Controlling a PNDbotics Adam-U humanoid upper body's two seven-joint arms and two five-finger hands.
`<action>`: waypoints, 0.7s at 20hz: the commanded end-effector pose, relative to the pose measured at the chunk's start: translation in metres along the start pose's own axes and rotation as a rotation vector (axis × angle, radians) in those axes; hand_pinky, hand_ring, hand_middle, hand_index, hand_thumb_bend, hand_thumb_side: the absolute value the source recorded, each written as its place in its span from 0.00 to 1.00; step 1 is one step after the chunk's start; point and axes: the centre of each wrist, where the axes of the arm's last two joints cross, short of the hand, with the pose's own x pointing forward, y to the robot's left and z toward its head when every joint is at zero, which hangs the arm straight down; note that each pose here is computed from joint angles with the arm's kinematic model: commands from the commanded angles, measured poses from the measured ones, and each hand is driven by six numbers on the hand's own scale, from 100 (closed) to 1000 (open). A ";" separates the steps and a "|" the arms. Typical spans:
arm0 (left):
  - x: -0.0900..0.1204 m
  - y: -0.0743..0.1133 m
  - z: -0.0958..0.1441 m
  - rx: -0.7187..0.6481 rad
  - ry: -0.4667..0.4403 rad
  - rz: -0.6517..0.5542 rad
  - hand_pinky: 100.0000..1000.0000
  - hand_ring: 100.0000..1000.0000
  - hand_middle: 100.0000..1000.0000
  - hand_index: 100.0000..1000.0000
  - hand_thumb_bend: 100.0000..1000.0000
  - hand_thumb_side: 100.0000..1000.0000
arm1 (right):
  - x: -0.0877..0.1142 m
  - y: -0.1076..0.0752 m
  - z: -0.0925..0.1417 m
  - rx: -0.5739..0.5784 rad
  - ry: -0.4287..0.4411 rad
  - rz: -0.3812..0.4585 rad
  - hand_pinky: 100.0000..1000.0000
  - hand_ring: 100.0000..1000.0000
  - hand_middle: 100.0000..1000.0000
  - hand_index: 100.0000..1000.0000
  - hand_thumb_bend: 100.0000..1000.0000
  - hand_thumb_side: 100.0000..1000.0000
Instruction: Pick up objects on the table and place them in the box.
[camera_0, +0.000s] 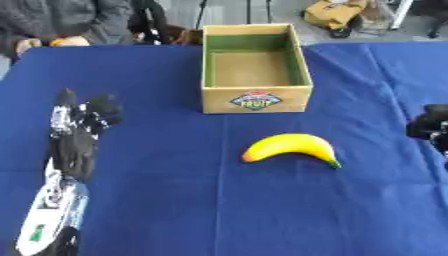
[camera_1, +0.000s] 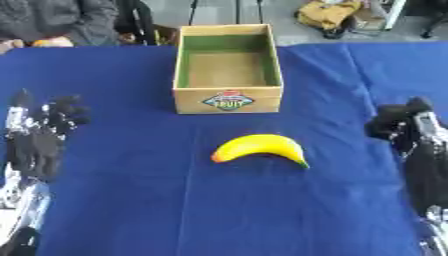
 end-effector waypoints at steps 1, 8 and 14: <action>0.007 0.001 -0.004 -0.018 -0.021 -0.011 0.68 0.68 0.68 0.49 0.27 0.94 | 0.018 -0.009 -0.010 0.098 -0.041 0.113 0.64 0.58 0.50 0.64 0.00 0.71; 0.005 0.000 -0.003 -0.027 -0.014 -0.008 0.68 0.68 0.68 0.49 0.27 0.94 | 0.043 -0.014 -0.034 0.251 -0.087 0.281 0.65 0.61 0.54 0.67 0.00 0.65; 0.004 -0.001 -0.003 -0.032 -0.009 -0.006 0.68 0.68 0.68 0.49 0.27 0.94 | 0.043 -0.014 -0.052 0.323 -0.074 0.371 0.65 0.62 0.56 0.69 0.00 0.61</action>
